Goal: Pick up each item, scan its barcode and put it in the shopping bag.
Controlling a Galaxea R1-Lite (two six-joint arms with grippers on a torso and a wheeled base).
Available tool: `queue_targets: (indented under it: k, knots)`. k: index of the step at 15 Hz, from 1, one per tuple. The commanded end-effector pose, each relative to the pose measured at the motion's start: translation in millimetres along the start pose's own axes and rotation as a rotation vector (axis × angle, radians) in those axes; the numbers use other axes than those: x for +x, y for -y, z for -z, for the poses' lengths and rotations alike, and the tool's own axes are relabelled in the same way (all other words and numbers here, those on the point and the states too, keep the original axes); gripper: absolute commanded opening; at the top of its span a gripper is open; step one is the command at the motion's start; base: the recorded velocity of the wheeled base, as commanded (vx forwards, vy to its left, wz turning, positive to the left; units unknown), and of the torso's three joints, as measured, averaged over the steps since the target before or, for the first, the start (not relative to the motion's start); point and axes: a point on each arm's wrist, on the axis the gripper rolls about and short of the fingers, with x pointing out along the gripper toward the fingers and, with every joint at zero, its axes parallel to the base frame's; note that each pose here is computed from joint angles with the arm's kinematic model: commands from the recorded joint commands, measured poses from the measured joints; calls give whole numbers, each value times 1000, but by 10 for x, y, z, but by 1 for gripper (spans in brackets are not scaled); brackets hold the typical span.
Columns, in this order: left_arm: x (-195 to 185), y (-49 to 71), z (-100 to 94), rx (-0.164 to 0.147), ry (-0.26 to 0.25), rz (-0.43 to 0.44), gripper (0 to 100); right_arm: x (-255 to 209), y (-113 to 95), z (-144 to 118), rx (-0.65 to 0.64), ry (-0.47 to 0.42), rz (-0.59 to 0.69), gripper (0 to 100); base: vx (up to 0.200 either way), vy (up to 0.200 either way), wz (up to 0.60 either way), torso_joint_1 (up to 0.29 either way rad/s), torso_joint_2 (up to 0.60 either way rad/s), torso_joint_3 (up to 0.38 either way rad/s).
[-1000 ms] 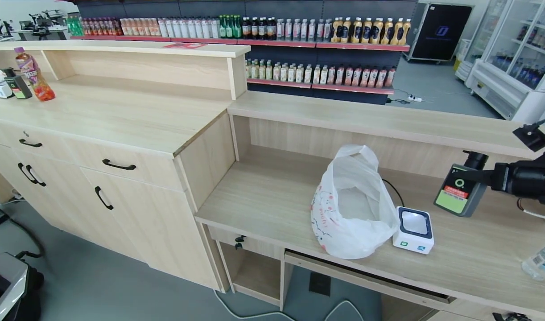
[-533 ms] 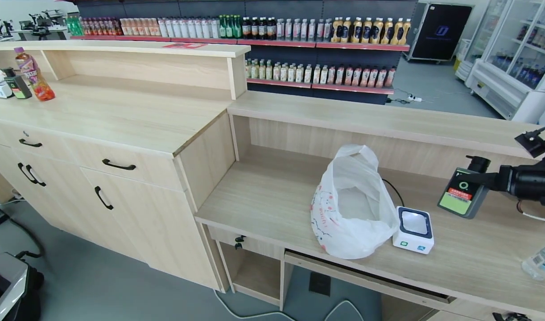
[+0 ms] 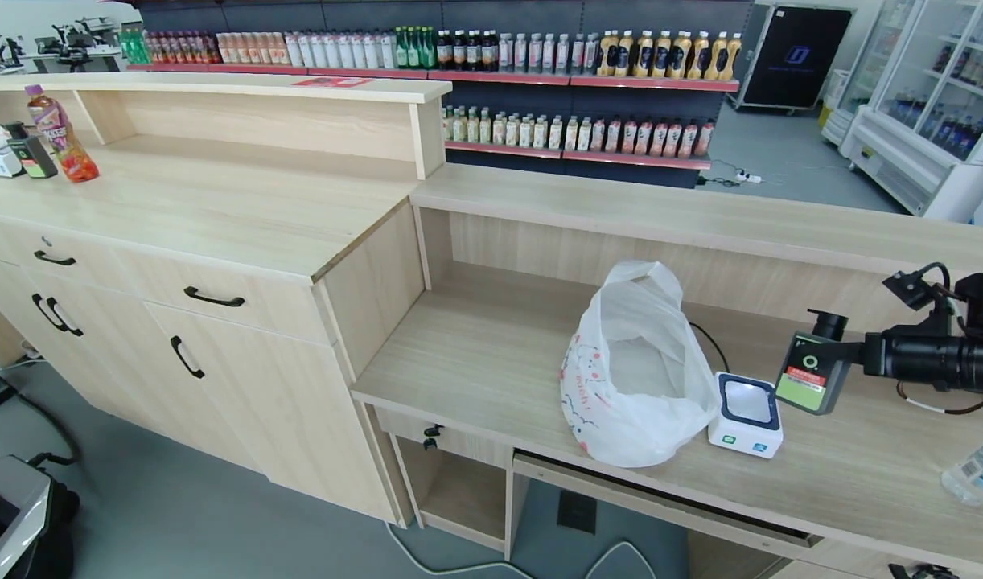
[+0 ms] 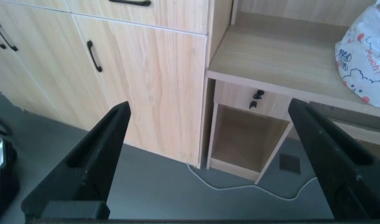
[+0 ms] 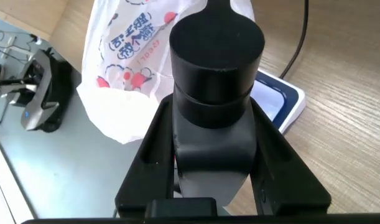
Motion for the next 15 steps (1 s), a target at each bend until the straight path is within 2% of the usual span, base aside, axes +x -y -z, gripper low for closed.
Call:
queue_targets:
  k: [1, 6, 9, 15]
  knots:
    - [0, 0, 0, 0, 0, 0, 100, 95, 82, 95, 26, -22, -9, 0, 0, 0, 0, 0, 0, 0]
    - [0, 0, 0, 0, 0, 0, 100, 213, 136, 94, 4, -16, -61, 0, 0, 0, 0, 0, 0, 0]
    - [0, 0, 0, 0, 0, 0, 100, 299, 86, 75, -40, -16, -89, 0, 0, 0, 0, 0, 0, 0]
    - [0, 0, 0, 0, 0, 0, 100, 419, 166, 145, -79, -18, -106, 0, 0, 0, 0, 0, 0, 0]
